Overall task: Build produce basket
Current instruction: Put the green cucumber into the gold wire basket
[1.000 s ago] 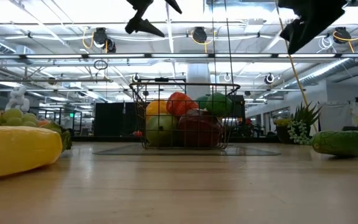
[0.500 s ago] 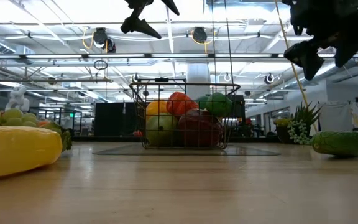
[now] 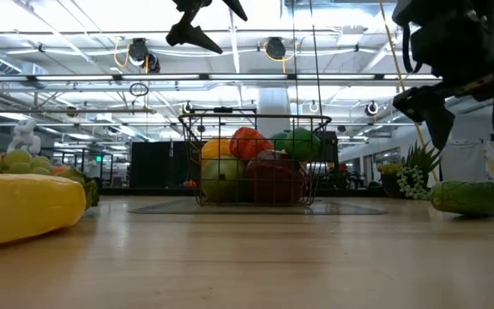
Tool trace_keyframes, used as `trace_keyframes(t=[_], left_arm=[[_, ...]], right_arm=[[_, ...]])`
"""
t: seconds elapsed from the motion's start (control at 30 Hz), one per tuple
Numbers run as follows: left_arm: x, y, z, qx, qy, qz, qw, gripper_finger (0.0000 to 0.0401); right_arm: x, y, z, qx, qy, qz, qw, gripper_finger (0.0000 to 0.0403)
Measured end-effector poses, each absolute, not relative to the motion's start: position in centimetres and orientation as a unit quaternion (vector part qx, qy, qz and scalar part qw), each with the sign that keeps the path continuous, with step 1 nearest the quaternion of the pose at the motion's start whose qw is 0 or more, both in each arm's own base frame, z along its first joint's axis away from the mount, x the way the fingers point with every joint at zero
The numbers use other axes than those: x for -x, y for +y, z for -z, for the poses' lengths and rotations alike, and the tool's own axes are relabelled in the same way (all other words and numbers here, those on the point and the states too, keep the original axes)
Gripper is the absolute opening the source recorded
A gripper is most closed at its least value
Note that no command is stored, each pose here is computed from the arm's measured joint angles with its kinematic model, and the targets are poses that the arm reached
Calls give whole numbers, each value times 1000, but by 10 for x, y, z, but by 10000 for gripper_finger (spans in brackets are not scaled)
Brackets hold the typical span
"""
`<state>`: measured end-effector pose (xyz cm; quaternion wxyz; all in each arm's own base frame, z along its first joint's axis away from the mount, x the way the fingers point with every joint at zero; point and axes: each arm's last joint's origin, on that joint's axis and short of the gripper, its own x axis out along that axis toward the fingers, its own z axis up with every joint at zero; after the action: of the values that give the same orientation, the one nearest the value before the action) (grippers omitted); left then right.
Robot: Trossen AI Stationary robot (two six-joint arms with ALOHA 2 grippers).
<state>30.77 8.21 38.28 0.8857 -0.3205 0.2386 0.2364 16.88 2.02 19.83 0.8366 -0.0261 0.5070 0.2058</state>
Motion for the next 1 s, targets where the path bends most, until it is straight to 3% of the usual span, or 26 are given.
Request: trace_keyframes(t=[0.77,1.0], left_arm=[[-311,73,-384,317,236,-220,892,381],[-311,73,-384,304,239,-217,896,381]], right_arm=[[-197,26,-150,64,577,-228,782,280],[-202,27,-138,65,592,-232,769,233]])
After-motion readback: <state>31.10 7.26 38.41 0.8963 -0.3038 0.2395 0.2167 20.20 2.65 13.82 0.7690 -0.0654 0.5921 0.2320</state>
